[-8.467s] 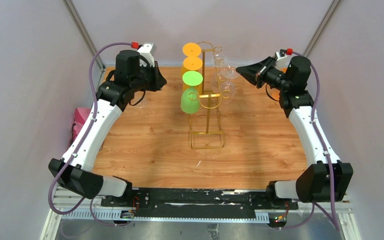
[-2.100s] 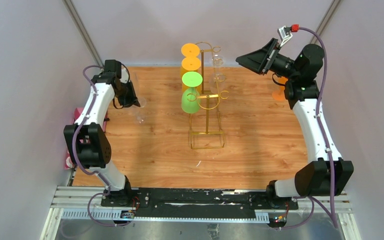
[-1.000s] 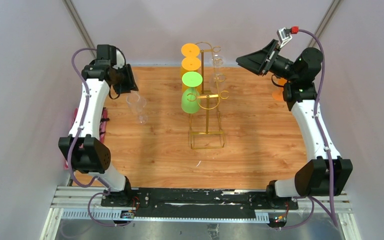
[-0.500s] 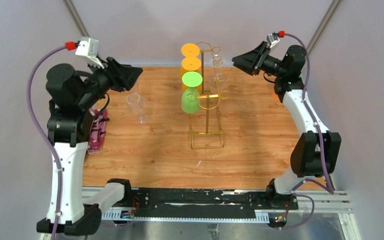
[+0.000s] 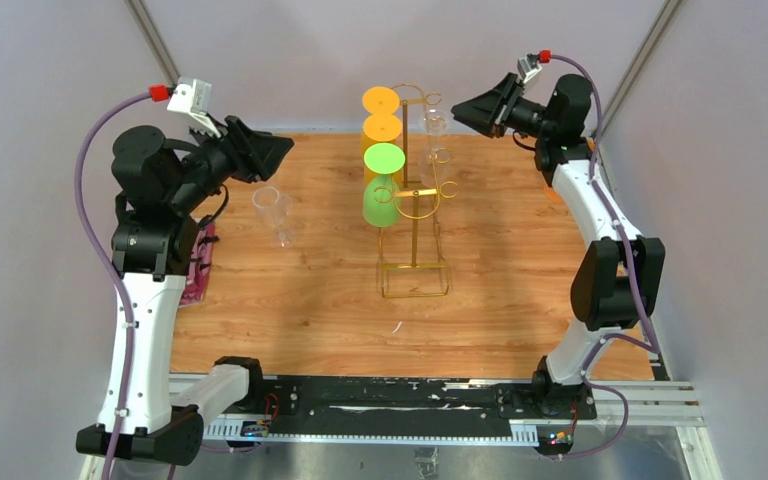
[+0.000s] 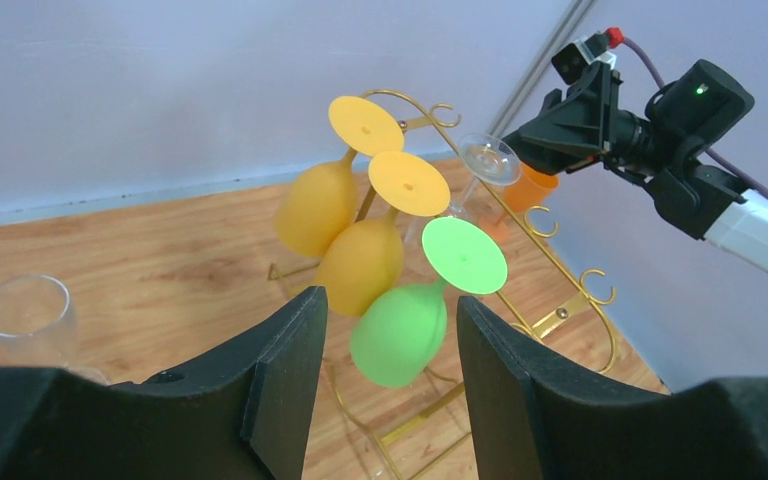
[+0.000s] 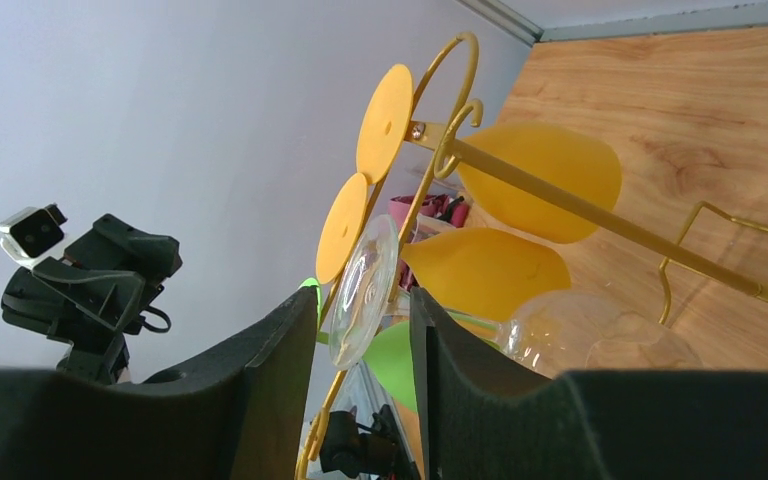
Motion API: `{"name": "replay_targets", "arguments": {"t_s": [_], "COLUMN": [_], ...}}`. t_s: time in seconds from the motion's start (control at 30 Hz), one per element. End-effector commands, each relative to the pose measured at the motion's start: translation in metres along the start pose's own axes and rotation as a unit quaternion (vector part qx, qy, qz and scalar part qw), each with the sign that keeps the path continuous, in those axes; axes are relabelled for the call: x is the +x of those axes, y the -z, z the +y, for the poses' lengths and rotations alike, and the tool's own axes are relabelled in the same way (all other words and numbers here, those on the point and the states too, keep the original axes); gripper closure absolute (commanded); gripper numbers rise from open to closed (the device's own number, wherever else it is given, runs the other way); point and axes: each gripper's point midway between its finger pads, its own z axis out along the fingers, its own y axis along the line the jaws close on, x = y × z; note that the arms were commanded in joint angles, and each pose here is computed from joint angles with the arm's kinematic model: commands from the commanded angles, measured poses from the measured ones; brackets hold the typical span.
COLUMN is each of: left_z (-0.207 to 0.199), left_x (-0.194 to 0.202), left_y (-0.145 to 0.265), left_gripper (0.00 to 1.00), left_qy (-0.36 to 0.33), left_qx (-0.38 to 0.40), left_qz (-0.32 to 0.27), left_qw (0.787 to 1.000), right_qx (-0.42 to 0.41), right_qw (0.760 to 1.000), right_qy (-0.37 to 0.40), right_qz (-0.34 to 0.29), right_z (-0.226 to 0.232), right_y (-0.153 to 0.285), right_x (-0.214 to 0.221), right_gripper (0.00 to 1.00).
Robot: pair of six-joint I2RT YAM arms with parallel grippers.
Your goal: Take the wine glass off the wine glass rack
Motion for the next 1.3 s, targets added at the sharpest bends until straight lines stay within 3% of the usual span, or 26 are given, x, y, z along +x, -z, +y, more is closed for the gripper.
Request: {"name": "replay_targets", "arguments": {"t_s": [0.0, 0.17, 0.33, 0.67, 0.93, 1.27], "left_z": [-0.001, 0.002, 0.004, 0.001, -0.004, -0.009], "left_x": [-0.004, -0.001, 0.002, 0.002, -0.002, -0.003], "left_y": [0.005, 0.002, 0.002, 0.004, 0.008, 0.012], "left_gripper": [0.44, 0.44, 0.44, 0.44, 0.44, 0.43], "left_qy": [-0.016, -0.013, -0.012, -0.013, -0.017, -0.017], "left_qx": [-0.006, -0.007, -0.010, -0.003, -0.001, 0.004], "left_qz": [-0.009, -0.006, -0.001, -0.002, -0.005, -0.008], "left_qw": [1.000, 1.000, 1.000, 1.000, 1.000, 1.000], "right_qx": [-0.013, -0.011, -0.009, -0.003, 0.002, 0.061], "right_qw": [1.000, 0.999, 0.999, 0.999, 0.999, 0.997], "right_qy": [0.005, 0.000, -0.002, -0.003, 0.003, 0.010], "right_qz": [0.028, 0.040, 0.039, 0.038, 0.034, 0.040], "right_z": [0.007, 0.000, 0.000, -0.004, 0.010, 0.036], "right_y": [-0.017, -0.023, -0.022, -0.021, -0.014, -0.005], "right_x": [0.016, 0.028, 0.028, 0.027, 0.018, 0.006], "right_gripper": [0.57, 0.59, 0.70, 0.76, 0.82, 0.98]}}
